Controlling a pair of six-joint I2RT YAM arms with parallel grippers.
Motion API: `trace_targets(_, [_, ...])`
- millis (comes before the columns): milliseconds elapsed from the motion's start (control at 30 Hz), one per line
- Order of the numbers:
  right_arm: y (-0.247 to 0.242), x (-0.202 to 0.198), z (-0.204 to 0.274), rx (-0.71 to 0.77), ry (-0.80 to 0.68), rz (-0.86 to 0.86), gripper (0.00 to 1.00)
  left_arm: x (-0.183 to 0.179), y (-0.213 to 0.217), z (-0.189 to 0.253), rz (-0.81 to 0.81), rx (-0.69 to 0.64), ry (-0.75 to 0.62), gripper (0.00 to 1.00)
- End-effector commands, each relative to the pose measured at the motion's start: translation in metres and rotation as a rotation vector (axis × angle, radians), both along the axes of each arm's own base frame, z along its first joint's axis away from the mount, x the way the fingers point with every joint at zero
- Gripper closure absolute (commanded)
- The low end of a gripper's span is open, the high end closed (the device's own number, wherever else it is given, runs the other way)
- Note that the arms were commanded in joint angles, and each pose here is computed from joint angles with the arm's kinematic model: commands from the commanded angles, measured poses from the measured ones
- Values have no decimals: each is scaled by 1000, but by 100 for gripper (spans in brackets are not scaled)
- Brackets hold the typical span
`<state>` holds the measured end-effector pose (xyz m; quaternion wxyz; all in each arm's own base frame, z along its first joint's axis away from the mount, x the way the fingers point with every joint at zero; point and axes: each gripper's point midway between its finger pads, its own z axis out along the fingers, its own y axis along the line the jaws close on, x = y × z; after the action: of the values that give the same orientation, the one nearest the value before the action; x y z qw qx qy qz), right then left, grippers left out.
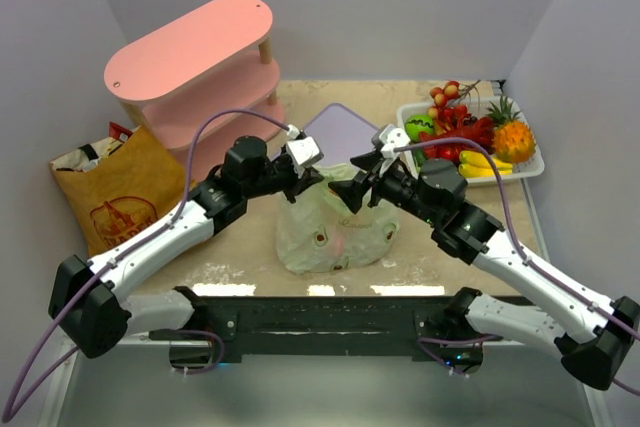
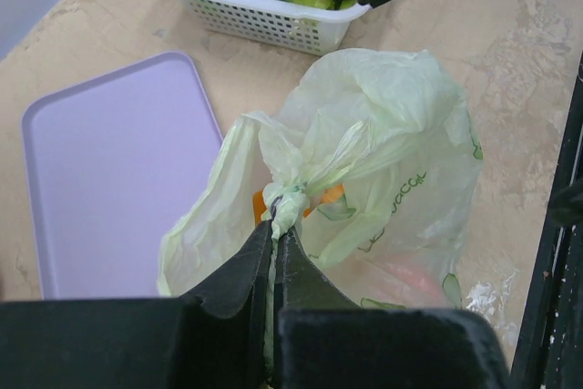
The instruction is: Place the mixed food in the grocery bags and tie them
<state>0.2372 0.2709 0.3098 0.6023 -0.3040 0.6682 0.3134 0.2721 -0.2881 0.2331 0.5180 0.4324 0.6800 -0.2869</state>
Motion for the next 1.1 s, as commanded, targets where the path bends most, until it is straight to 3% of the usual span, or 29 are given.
trace_targets(0, [-3,-9,31,273,239,-73,25,1,0,27,6,-52,-116,100])
trace_targets(133, [-7,-5,23,564,575,-222,26,-2,-2,26,8,-48,-131,100])
trace_targets(333, [8,-11,8,887,885,-171,27,-6,-4,23,31,-28,-146,100])
trace_targets(733, [9,11,-31,932,1011,-342,25,-19,-8,28,35,-46,-173,100])
trace_targets(1067, [24,30,-40,955,1031,-360,29,-28,-16,25,8,-46,-173,100])
